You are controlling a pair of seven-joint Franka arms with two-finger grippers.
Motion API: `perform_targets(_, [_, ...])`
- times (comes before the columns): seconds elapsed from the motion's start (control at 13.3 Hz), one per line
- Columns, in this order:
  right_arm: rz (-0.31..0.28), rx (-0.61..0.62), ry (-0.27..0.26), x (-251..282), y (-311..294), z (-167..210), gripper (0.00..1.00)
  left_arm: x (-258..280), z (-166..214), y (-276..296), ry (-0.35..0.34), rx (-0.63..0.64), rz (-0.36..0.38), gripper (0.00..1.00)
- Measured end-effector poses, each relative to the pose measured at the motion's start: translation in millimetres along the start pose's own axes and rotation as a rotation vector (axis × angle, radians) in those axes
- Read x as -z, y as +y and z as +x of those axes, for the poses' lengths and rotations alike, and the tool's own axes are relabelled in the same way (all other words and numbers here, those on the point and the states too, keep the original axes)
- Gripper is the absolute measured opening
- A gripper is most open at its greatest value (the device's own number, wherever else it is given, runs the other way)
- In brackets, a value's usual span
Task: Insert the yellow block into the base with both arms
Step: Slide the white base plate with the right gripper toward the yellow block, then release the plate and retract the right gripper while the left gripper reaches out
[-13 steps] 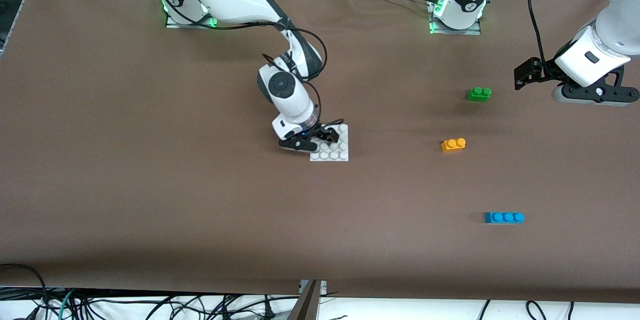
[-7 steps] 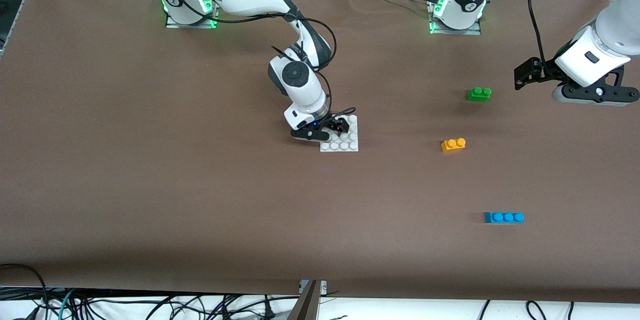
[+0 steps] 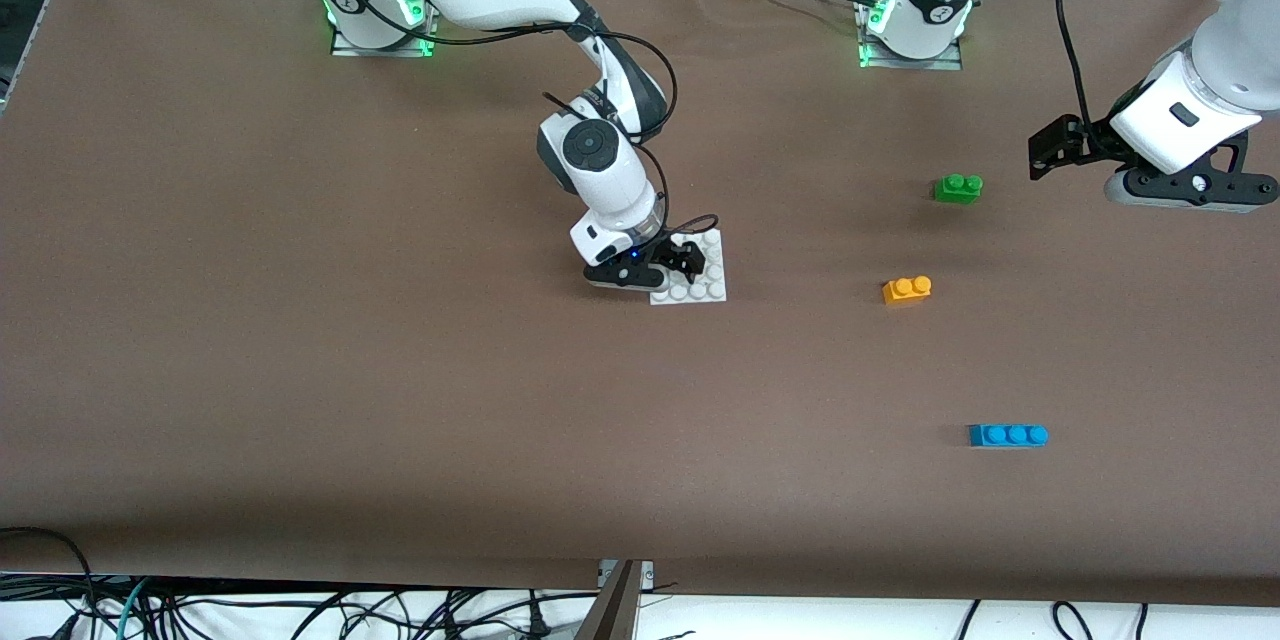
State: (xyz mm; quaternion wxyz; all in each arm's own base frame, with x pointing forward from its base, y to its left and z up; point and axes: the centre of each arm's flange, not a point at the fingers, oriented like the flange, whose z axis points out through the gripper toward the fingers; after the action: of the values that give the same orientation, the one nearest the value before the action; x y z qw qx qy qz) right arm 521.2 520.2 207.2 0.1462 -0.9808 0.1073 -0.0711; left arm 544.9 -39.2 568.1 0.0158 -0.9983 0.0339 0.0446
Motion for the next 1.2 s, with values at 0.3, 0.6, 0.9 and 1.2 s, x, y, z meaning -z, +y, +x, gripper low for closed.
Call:
perform_targets(0.3, [-0.08,0.028,-0.074,83,22,80,0.99,0,0,0,0.0,0.0,0.0,1.0])
perform_targets(0.6, [-0.104,0.135,-0.159,224,98,167,0.99,1,0,0,0.003,0.0,0.0,1.0])
perform_targets(0.9, [-0.165,0.207,-0.205,345,195,209,0.99,-2,3,3,-0.005,-0.007,0.0,1.0])
perform_targets(1.2, [-0.229,0.156,-0.23,435,270,208,1.0,-40,23,26,-0.074,-0.047,0.0,1.0])
